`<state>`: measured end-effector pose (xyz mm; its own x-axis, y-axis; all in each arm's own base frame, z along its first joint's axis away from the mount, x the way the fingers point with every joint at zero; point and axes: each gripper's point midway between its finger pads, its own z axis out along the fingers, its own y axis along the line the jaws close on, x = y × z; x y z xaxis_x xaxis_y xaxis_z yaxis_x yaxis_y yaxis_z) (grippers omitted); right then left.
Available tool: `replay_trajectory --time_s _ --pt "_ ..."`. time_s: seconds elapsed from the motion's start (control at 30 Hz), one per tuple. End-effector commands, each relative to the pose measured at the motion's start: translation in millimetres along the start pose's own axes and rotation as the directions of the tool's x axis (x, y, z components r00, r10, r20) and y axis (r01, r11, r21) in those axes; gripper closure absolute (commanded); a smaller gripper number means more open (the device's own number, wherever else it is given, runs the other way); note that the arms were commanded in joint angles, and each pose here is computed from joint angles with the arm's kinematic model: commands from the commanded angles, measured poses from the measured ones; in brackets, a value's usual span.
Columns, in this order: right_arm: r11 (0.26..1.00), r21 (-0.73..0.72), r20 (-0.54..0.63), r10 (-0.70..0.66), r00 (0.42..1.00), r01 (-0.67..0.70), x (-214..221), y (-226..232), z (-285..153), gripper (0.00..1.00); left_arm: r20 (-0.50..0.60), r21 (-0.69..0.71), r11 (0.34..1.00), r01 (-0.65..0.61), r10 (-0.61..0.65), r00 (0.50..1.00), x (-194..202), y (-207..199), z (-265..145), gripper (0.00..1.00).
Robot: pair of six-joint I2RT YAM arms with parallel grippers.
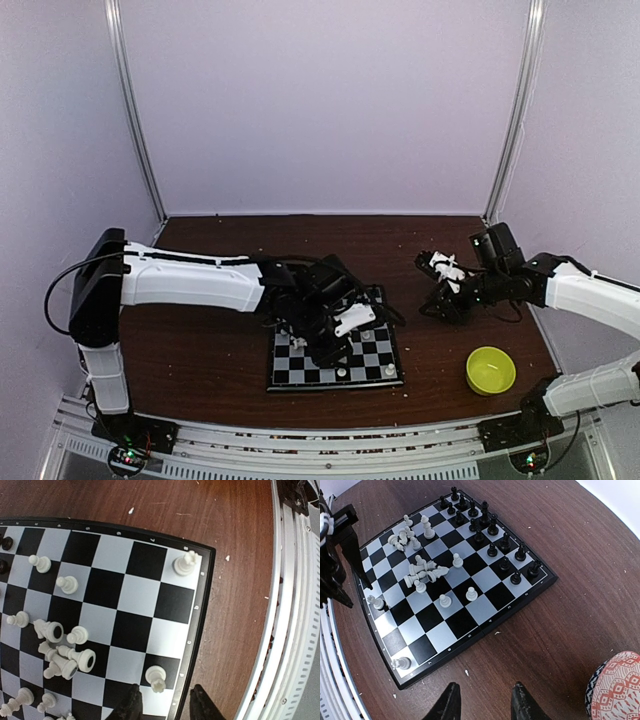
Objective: Set up the chess pieces on the board
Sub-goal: Pick up the rook from e1, then place the rook at a1.
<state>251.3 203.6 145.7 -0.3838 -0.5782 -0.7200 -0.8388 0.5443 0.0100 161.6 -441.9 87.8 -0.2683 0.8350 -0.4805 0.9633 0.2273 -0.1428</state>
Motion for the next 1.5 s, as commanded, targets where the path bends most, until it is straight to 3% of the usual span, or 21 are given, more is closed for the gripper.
replay_trajectory --time_s 0.0,0.57,0.9,1.2,1.47 --pt "0.998 0.061 0.023 -0.027 0.999 0.025 -11 -14 -5 0.66 -0.011 0.012 1.000 -0.026 0.026 1.000 -6 -3 6 0.67" --pt "0.997 0.068 0.017 -0.021 1.000 0.020 -9 -18 -6 0.66 -0.085 -0.030 0.999 -0.020 0.017 0.996 7 5 27 0.71" --pt "0.998 0.063 0.018 -0.016 1.000 0.015 -9 -18 -7 0.66 -0.107 -0.051 0.999 -0.011 0.005 0.994 11 7 29 0.84" --pt "0.998 0.060 0.016 -0.015 1.000 0.014 -9 -18 -6 0.66 -0.059 -0.113 0.993 0.014 -0.020 0.998 12 7 -19 0.91" --pt "0.998 0.058 0.016 -0.012 1.000 0.011 -8 -18 -5 0.66 -0.103 -0.167 0.981 0.097 -0.115 0.988 73 7 -44 0.91"
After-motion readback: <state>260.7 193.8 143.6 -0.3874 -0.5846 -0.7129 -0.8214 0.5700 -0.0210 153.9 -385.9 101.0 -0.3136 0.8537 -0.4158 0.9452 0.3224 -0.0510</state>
